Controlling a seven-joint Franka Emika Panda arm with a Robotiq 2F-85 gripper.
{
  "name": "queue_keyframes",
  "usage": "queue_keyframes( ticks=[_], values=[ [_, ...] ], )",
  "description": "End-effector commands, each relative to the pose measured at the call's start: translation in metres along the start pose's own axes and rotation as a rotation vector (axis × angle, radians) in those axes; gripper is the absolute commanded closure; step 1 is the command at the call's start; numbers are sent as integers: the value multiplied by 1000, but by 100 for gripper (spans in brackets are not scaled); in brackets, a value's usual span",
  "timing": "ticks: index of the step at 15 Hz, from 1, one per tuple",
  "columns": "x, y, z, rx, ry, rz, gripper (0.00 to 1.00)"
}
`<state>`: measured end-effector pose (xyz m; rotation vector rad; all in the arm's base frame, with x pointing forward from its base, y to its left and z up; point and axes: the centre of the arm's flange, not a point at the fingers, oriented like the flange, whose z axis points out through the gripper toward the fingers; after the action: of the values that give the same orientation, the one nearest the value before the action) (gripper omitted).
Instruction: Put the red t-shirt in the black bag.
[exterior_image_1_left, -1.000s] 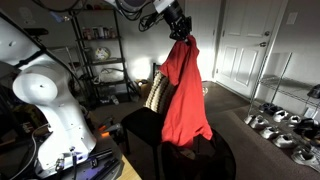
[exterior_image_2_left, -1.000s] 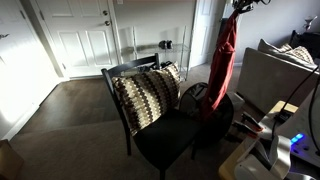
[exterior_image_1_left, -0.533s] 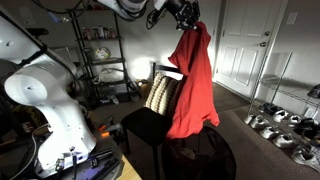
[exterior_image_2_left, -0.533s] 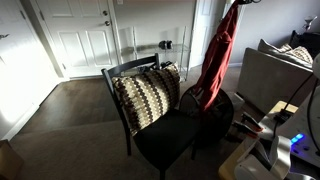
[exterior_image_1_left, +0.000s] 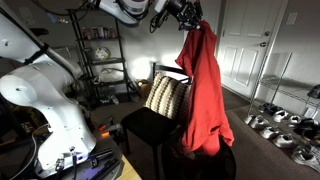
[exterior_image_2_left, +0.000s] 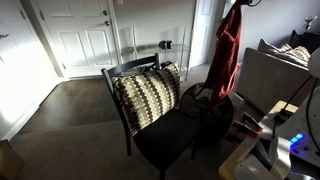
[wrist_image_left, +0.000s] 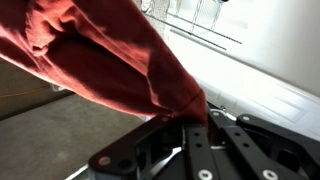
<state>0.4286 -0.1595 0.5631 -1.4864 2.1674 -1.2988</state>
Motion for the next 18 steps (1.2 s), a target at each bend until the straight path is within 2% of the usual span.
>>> queue_keyframes(
  ticks=[1,6,10,14,18],
  values=[
    [-22,13,-10,-11,-43,-69,99],
    [-56,40,-2,-62,-109,-128,99],
    [-66,56,2,-95,-133,-139,99],
    [-62,61,4,-108,-120,-120,99],
    [-39,56,6,-131,-81,14,99]
  ],
)
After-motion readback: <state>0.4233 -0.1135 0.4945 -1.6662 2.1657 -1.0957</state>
